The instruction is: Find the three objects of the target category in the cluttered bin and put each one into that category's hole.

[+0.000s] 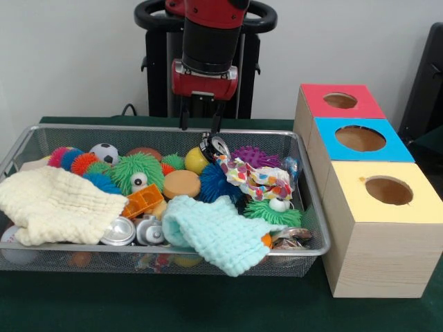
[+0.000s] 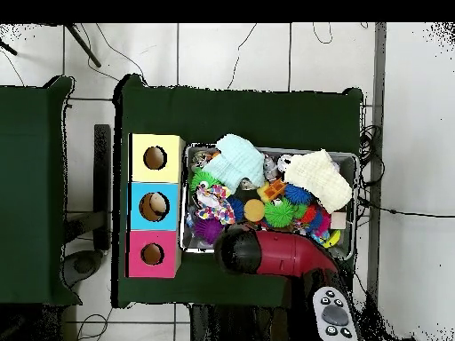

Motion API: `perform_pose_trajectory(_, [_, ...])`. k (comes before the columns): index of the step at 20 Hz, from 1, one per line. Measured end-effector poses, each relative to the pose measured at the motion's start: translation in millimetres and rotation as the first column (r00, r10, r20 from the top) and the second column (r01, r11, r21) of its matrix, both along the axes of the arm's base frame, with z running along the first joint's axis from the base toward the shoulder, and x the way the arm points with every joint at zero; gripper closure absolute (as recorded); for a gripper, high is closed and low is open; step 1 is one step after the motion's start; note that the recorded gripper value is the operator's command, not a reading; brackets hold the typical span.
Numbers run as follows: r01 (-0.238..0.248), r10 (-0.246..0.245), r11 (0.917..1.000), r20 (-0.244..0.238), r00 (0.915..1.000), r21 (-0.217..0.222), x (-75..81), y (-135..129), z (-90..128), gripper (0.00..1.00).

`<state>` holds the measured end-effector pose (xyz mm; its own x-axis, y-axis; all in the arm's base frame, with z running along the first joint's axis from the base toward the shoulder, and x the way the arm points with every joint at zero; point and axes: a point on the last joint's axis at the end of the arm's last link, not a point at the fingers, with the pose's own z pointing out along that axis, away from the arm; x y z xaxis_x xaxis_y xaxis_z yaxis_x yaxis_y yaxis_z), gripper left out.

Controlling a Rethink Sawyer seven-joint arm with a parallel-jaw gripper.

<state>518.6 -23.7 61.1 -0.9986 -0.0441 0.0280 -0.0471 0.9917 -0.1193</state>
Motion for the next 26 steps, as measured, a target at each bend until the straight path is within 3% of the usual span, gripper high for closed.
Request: perform_pose_trajectory(26, [0.017,-0.017,0.9999,-0.056,0.9983,0.003,-12.7,38.4,-24.2,0.00])
